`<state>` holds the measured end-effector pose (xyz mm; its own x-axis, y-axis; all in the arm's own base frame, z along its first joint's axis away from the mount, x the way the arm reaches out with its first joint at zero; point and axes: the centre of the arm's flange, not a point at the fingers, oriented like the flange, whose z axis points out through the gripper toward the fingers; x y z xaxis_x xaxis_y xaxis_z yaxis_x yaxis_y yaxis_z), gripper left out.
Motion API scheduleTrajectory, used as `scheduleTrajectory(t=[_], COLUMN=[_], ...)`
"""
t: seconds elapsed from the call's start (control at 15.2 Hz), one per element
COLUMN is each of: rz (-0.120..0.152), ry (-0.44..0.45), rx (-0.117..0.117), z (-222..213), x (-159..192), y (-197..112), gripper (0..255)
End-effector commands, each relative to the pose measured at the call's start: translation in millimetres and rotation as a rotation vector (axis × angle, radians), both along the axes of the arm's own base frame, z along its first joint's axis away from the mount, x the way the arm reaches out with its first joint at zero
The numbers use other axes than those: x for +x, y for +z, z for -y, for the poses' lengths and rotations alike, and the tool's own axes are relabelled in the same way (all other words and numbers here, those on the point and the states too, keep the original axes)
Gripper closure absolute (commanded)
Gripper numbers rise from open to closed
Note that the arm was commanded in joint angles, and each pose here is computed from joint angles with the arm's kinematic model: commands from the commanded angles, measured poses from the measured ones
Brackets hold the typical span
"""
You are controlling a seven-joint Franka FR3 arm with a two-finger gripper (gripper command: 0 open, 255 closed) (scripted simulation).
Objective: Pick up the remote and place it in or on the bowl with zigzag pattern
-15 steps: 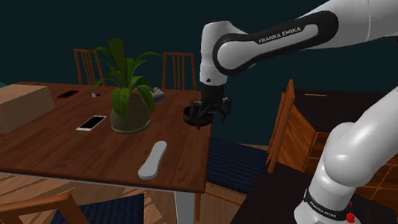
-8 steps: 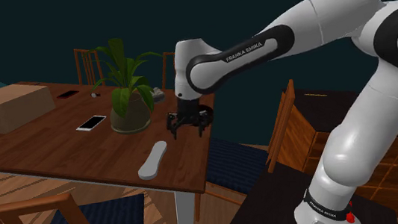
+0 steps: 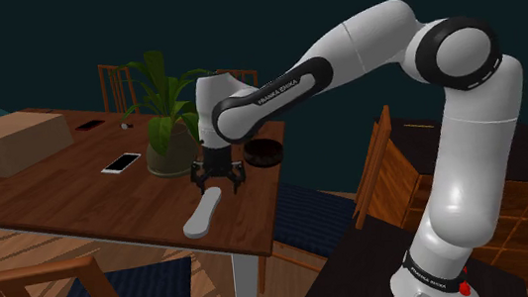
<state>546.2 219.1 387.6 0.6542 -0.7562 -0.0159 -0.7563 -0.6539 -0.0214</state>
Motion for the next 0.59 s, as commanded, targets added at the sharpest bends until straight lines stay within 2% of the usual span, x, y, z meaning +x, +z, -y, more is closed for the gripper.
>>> scheduleTrajectory(t=[0.0,0.2,0.53], rz=[0.001,0.002,0.002], ry=[-0.048,-0.099,-0.099], rx=[-0.004,-0.009,-0.009], z=[-10,-20,-20], x=[22,47,47], y=[-13,-28,-54], gripper=[0,0,0])
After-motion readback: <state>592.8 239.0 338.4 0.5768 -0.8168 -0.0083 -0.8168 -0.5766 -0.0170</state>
